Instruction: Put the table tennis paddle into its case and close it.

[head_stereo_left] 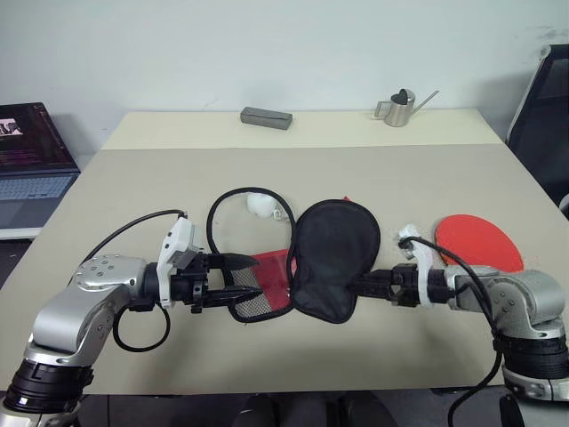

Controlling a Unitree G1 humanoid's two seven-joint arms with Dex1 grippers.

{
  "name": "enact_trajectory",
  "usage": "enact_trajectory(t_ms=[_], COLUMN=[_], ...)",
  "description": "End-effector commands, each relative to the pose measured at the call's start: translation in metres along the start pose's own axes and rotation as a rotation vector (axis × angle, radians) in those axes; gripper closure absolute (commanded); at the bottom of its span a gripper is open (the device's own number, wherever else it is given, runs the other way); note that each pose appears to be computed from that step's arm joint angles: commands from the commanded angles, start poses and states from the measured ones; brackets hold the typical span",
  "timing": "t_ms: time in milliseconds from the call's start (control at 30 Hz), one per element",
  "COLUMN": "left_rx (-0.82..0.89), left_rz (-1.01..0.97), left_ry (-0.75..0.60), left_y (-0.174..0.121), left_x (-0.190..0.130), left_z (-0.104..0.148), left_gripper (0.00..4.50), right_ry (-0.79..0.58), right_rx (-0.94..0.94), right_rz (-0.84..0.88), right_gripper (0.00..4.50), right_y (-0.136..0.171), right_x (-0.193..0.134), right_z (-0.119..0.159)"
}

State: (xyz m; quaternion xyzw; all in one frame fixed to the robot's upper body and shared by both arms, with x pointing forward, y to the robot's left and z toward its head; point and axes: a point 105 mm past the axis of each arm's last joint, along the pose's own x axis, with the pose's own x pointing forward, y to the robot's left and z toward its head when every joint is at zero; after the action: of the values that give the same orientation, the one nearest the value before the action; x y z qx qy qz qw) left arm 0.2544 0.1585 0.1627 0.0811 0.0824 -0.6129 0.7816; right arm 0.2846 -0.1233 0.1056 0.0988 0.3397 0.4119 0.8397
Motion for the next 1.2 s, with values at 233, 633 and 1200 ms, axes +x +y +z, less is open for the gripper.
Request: enact_trajectory(t_ms=[233,633,1200], left_rx=[0.051,0.057,0.062], left_rz=[0.01,0.014,0.018], left_ry=[-0.005,-0.013,-0.006], left_y=[-0.001,0.002,0.002], left_x=[-0.004,-0.002,-0.003], left_z=[0.009,0.011,0.009], left_gripper=[1.51,1.51,1.51], right_ry=[-0.027,-0.064,-0.035], right_rx=[-0.038,-0.025,-0.075], right_rz=[0.01,0.052,-0.047], right_gripper=[0.03,0.03,4.48], right_y=[0.004,0.015,-0.018], right_x=[-0.004,0.021,0.003], right_z=[0.006,0.015,0.034])
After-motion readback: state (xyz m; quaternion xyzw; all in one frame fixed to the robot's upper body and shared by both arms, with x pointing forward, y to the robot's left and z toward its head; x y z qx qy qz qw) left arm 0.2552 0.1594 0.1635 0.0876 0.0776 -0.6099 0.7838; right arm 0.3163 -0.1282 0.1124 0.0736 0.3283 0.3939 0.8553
